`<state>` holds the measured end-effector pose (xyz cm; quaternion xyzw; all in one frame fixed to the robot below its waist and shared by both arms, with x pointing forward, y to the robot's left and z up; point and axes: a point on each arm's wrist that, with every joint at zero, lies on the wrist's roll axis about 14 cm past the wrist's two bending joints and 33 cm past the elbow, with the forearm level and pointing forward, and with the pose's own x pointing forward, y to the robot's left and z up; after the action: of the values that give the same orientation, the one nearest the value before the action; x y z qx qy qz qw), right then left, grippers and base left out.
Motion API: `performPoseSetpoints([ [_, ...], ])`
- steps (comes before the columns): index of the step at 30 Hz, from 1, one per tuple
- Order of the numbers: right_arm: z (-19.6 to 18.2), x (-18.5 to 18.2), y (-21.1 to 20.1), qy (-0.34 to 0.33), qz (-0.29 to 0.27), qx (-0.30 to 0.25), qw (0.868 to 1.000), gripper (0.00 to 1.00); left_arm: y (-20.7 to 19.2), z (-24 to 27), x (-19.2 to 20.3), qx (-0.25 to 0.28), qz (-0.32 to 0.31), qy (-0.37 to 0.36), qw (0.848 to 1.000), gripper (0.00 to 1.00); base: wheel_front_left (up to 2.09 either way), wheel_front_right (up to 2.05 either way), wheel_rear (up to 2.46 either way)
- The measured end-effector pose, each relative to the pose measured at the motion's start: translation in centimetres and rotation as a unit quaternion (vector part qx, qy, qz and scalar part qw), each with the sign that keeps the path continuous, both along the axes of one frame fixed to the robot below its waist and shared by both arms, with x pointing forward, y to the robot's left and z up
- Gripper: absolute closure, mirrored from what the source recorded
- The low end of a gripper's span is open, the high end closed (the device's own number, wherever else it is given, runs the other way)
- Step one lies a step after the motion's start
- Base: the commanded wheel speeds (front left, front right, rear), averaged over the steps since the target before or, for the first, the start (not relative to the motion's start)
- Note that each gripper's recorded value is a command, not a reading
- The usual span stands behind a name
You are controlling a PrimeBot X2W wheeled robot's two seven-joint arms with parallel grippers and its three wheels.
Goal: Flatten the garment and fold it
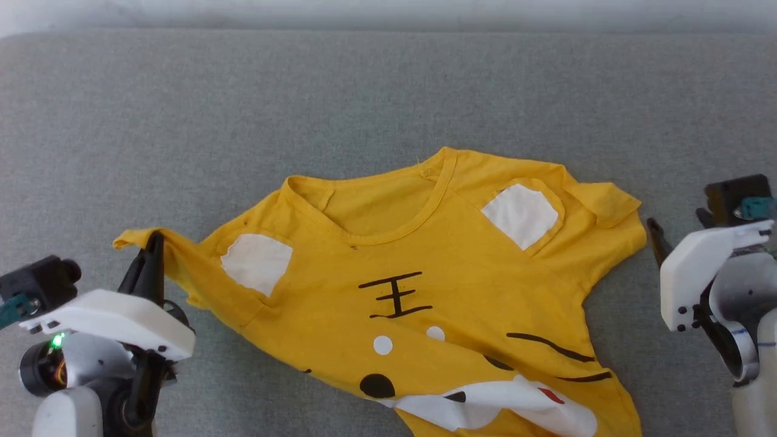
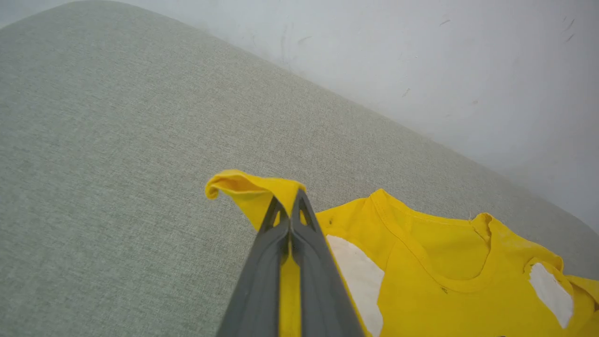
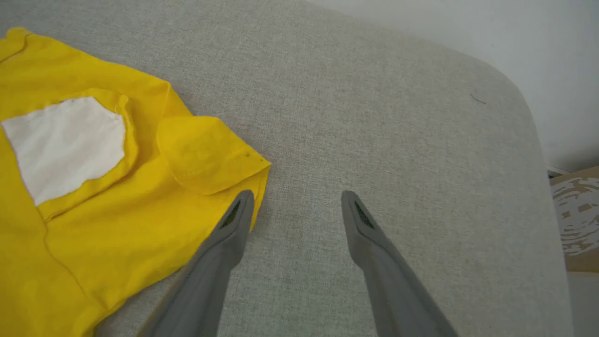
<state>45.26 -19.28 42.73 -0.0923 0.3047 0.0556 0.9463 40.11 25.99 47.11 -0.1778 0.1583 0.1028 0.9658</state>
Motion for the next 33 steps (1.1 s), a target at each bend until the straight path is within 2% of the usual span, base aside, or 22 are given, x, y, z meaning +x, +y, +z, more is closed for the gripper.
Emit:
performPoseSetpoints([
  [9, -4.5, 0.9, 1.9, 0.094, 0.020, 0.028, 0.995, 0.00, -0.3, -2.2, 0.9, -0.007, -0.007, 0.026, 1.000, 1.00, 0.00, 0.00, 0.00],
  [16, -5.4, 2.5, 3.5, 0.105, 0.040, 0.044, 0.993, 0.00, 0.4, -3.2, 0.5, -0.006, 0.003, 0.042, 0.999, 1.00, 0.00, 0.00, 0.00],
  [18, -5.5, 2.8, 3.7, 0.106, 0.043, 0.047, 0.992, 0.58, 0.5, -3.3, 0.4, -0.006, 0.004, 0.044, 0.999, 1.00, 0.00, 0.00, 0.00],
  [19, -5.5, 2.9, 3.8, 0.105, 0.044, 0.049, 0.992, 0.93, 0.5, -3.3, 0.4, -0.006, 0.004, 0.045, 0.999, 1.00, 0.00, 0.00, 0.00],
  [20, -5.4, 3.0, 4.0, 0.104, 0.045, 0.050, 0.992, 1.00, 0.5, -3.3, 0.4, -0.006, 0.005, 0.044, 0.999, 1.00, 0.00, 0.00, 0.00],
  [26, -3.9, 3.2, 4.1, 0.072, 0.043, 0.058, 0.995, 1.00, 0.3, -2.4, 0.5, -0.014, 0.003, 0.029, 0.999, 1.00, 0.00, 0.00, 0.00],
  [33, 1.8, 4.1, 4.7, -0.046, 0.040, 0.092, 0.994, 1.00, -0.7, 0.4, 1.0, -0.016, -0.011, -0.022, 1.000, 1.00, 0.00, 0.00, 0.00],
])
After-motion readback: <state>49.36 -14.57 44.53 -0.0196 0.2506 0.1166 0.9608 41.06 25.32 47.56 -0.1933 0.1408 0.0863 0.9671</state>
